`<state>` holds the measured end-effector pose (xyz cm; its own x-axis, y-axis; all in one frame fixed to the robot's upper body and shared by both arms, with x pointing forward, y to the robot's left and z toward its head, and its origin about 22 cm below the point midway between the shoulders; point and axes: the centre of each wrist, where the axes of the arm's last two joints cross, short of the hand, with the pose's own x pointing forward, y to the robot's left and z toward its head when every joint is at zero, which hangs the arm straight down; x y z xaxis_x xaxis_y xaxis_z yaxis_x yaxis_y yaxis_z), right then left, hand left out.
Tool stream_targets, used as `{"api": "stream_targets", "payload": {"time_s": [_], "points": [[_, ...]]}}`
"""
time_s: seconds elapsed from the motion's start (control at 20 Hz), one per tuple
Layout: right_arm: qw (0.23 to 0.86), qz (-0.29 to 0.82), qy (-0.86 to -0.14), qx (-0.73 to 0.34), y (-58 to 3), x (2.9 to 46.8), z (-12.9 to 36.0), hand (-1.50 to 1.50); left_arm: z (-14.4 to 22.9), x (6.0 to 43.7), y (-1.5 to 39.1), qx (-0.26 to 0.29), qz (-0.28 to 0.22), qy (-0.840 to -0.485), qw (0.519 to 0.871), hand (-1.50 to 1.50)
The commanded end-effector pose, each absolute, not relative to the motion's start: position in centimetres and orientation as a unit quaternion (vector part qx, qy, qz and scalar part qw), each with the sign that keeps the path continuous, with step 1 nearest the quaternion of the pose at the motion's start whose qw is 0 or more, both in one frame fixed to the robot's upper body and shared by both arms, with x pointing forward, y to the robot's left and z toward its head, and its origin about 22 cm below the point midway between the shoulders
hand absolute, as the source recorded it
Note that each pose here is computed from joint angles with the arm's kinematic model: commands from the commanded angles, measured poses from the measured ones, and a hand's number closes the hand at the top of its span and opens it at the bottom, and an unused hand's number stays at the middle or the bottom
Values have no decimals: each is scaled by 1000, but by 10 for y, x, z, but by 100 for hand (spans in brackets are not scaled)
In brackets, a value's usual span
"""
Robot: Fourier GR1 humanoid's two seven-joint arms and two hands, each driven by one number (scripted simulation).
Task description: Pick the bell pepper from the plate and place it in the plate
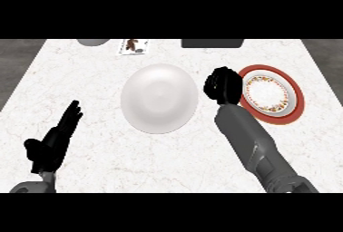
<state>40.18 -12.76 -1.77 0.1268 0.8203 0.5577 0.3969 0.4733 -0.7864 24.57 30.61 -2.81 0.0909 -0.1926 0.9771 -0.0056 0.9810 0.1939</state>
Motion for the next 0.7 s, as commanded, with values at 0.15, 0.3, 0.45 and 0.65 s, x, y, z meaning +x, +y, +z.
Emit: {"api": "stream_targets", "payload": {"time_s": [0.15,0.3,0.45,0.65], "points": [[585,188,-605,-507,-80,426,45,150,-20,257,271,55,-78,-684,723,0],[599,188,-593,-504,-58,426,70,150,-20,265,288,55,-87,-687,719,0],[601,198,-587,-505,-35,416,82,150,-30,263,288,45,-88,-688,719,0],[624,84,-609,-483,-29,405,78,150,-19,274,289,41,-100,-689,717,0]]}}
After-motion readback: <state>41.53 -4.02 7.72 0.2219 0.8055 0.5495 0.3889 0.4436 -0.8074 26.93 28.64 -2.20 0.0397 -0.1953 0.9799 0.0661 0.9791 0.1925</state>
